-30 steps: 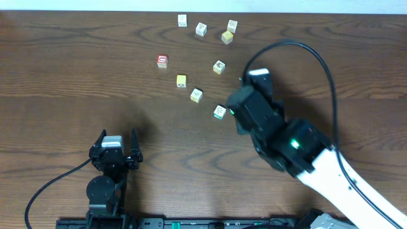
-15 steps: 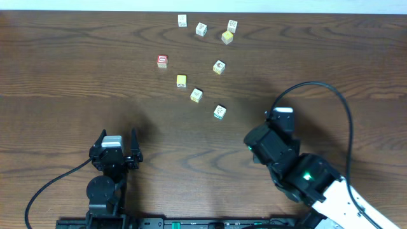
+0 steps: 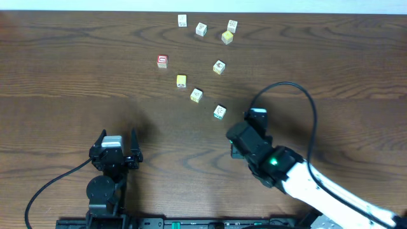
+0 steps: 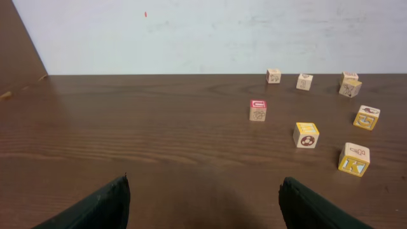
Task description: Lift 5 blocks
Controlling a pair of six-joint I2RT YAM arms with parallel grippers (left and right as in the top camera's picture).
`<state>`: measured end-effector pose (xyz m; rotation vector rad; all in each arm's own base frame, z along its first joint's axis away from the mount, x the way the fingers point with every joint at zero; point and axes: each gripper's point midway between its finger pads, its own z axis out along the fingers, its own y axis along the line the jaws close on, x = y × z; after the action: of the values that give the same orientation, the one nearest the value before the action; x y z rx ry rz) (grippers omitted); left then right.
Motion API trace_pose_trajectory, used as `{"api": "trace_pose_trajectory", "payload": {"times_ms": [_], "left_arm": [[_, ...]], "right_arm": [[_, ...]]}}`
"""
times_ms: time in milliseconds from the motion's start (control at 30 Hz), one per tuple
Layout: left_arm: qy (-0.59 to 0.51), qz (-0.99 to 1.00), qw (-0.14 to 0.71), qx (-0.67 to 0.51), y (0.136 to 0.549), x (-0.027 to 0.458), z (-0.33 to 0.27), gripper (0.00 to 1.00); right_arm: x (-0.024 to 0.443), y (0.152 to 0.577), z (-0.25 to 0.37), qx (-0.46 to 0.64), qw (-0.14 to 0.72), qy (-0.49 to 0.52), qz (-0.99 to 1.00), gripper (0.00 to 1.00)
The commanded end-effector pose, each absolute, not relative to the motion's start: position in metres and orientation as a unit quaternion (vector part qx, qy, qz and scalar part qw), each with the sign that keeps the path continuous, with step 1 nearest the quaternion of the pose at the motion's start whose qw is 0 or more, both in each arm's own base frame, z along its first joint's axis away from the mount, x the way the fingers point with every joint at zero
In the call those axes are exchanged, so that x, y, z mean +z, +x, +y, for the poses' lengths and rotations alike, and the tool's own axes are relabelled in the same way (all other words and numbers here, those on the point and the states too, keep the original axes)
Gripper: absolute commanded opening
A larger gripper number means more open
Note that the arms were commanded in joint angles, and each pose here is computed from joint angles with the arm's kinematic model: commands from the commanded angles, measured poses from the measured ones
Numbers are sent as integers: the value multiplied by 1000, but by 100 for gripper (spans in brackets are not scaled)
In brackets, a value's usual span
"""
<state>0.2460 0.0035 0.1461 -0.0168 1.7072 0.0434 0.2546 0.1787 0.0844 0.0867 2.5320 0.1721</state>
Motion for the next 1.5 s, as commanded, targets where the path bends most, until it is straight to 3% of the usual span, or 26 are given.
{"api": "trace_pose_trajectory", "payload": {"times_ms": [0, 833, 1333, 1467], "left_arm": [[-12, 772, 635, 21, 244, 128, 5, 75], [-12, 772, 635, 21, 244, 128, 5, 75], [-12, 772, 635, 21, 244, 128, 5, 75], [-12, 772, 635, 21, 244, 128, 5, 76]], "right_arm": [[62, 251, 186, 65, 268, 31, 961, 6], [19, 276, 176, 25, 248, 7, 968, 11], [-8, 268, 180, 26, 207, -1, 978, 12], [-8, 268, 181, 27, 209, 0, 978, 20]]}}
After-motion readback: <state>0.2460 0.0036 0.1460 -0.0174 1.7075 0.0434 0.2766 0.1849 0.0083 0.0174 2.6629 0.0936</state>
